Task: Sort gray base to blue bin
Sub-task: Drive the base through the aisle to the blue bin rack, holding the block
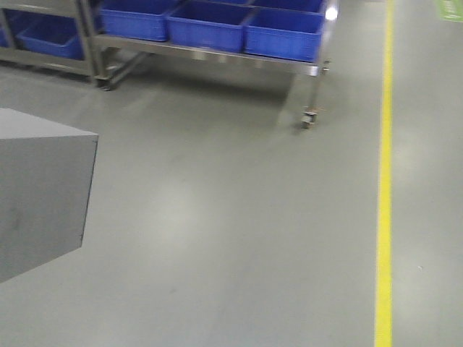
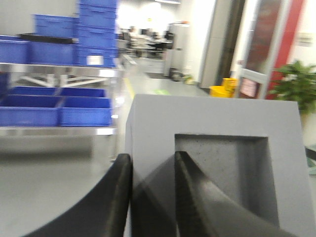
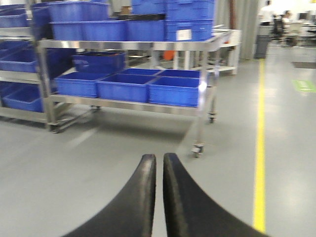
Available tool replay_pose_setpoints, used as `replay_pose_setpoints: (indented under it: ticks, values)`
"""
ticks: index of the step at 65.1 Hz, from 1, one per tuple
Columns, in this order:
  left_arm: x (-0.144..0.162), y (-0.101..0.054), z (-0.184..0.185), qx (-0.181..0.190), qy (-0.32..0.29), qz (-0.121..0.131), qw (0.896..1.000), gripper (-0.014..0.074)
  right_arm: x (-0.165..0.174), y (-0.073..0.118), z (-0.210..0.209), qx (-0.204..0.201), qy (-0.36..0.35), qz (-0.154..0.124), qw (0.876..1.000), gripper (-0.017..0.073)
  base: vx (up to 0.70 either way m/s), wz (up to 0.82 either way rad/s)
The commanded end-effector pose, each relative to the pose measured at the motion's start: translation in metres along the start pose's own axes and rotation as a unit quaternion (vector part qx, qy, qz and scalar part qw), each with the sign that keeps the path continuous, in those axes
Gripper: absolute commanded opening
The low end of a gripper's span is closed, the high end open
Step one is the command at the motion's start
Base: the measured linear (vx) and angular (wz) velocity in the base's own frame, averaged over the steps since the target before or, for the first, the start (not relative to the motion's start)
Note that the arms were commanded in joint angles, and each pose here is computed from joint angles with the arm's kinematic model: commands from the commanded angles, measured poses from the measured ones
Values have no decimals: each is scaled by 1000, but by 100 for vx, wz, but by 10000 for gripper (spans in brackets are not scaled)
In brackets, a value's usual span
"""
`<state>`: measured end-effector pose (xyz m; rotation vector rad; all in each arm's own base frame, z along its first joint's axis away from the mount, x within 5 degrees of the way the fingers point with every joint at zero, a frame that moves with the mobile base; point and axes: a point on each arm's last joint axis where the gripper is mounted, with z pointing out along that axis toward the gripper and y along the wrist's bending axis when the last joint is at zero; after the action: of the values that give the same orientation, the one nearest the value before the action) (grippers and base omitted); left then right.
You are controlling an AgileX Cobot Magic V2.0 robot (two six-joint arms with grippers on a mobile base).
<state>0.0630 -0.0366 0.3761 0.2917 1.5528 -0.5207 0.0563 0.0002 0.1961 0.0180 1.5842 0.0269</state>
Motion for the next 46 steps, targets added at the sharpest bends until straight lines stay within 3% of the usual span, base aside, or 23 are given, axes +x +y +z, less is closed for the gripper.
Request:
replay_pose_setpoints:
  ticks: [1, 30, 46]
  values:
    - [-18, -2, -2, 7, -63, -6, 998, 4, -7, 0, -1, 0, -41, -6, 999, -4, 12, -65]
    - [-19, -2, -2, 7, -64, -6, 998, 4, -7, 0, -1, 0, -40, -6, 999, -4, 14, -62]
    - [-18, -2, -2, 7, -63, -6, 998, 4, -7, 0, -1, 0, -40, -6, 999, -4, 22, -33]
